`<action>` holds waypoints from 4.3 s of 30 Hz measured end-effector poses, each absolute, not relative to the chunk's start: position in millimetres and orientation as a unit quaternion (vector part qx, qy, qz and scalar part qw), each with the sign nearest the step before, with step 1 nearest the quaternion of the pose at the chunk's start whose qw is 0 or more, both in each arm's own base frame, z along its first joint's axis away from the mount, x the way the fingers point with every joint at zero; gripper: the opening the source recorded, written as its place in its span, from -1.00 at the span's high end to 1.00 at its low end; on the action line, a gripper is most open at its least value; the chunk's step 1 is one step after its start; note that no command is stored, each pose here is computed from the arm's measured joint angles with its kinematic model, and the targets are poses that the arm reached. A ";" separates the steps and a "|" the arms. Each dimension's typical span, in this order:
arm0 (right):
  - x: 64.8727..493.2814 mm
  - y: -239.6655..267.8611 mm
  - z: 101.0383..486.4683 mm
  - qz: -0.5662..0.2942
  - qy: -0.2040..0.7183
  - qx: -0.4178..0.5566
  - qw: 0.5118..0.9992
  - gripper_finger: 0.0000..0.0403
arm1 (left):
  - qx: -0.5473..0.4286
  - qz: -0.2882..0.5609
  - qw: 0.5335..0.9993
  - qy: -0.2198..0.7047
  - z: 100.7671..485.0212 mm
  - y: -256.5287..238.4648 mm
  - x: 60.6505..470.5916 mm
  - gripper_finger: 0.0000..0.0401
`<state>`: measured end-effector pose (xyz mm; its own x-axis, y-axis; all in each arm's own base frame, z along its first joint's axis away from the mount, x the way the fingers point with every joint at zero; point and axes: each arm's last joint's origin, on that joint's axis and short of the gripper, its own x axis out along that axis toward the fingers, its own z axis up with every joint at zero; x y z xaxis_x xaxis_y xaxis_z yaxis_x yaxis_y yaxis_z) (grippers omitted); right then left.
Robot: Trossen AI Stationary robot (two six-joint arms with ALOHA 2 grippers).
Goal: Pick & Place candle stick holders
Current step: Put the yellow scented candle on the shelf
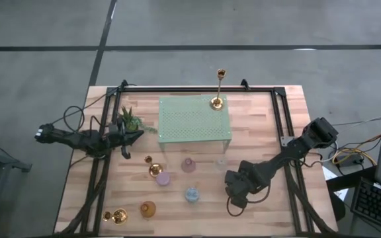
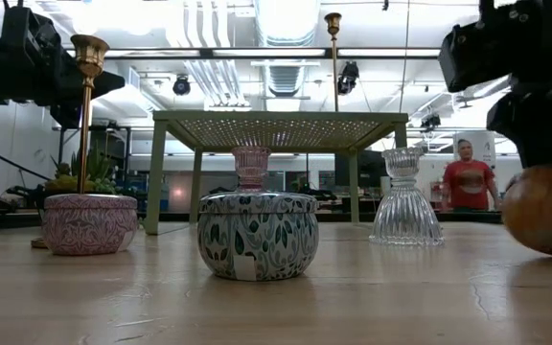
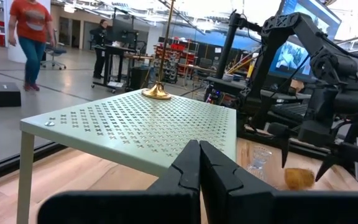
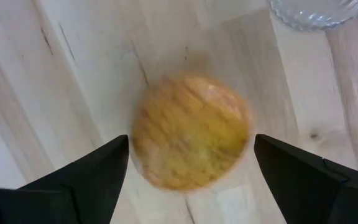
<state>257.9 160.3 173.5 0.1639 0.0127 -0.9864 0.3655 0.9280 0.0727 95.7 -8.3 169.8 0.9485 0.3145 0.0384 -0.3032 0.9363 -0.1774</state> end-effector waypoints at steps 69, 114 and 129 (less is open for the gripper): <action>258.9 151.8 145.3 -0.142 0.573 0.195 0.783 -0.61 | -0.085 0.157 0.983 -0.033 169.8 -8.3 95.7 0.99; 315.2 109.7 280.5 -0.147 0.573 0.144 0.793 -0.51 | -0.085 0.157 0.983 -0.033 169.7 -8.3 95.8 0.99; 332.7 7.4 327.2 -0.221 0.543 0.163 0.794 -0.51 | -0.085 0.157 0.983 -0.033 169.7 -8.3 95.8 0.99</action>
<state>332.7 7.4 327.2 0.3135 -0.1734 -0.9336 0.5282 0.8489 0.0197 95.8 -8.3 169.7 0.9486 0.3141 0.0381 -0.3029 0.9363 -0.1776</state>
